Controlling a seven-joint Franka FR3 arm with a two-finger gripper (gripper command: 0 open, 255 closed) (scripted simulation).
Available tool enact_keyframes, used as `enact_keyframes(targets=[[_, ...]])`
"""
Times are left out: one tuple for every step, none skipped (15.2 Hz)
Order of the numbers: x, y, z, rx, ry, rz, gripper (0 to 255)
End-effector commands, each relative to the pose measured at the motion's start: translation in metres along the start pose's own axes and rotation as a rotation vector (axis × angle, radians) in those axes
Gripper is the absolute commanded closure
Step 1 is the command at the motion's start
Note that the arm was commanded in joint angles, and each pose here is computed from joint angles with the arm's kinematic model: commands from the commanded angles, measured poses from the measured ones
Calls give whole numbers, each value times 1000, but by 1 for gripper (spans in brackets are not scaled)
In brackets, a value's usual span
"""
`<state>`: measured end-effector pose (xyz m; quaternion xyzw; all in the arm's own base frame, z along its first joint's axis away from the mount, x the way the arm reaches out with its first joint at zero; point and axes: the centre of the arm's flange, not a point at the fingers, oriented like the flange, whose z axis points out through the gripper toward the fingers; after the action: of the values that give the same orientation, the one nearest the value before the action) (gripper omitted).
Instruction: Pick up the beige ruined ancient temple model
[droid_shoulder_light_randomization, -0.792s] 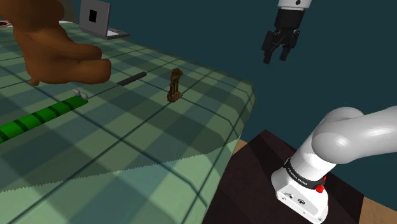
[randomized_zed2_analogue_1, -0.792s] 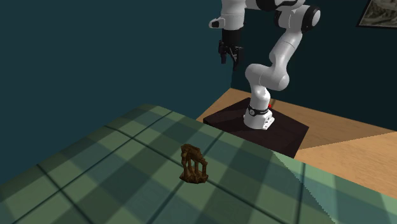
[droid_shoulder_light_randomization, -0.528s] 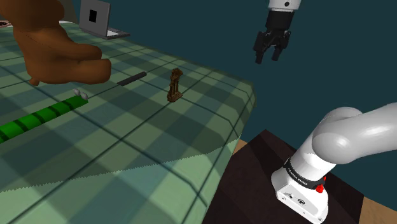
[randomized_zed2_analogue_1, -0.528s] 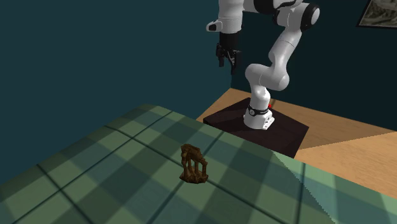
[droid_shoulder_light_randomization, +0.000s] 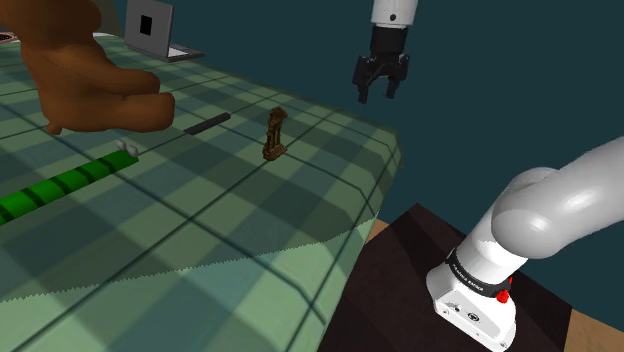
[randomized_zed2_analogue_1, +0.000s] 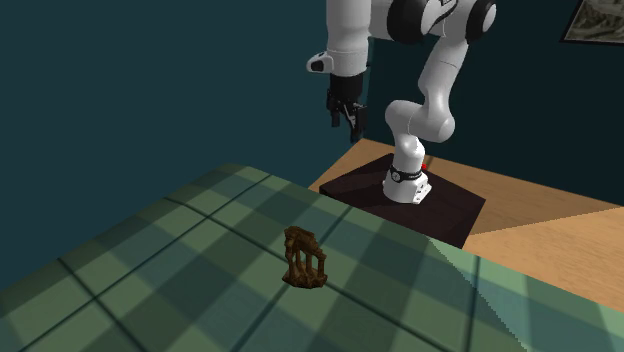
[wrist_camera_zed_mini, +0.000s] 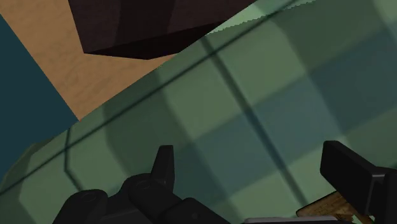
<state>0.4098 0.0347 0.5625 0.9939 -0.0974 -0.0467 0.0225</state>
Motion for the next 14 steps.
enact_keyframes(targets=[[22,-21,7,-1,-1,1,0],[32,-30,10,-2,-1,2,0],[42,-38,13,-3,-1,2,0],[52,-46,16,-4,-2,3,0],[62,-54,19,-5,-2,4,0],[72,-62,22,-6,-3,4,0],[83,-70,25,-7,-3,5,0],[93,-78,28,-8,-4,5,0],[103,-87,32,-9,-4,6,0],[113,-95,35,-10,-5,7,0],[123,-103,38,-11,-5,7,0],[133,-111,41,-12,-6,8,0],[143,-119,44,-13,-6,8,0],[154,-127,47,-15,-7,9,0]])
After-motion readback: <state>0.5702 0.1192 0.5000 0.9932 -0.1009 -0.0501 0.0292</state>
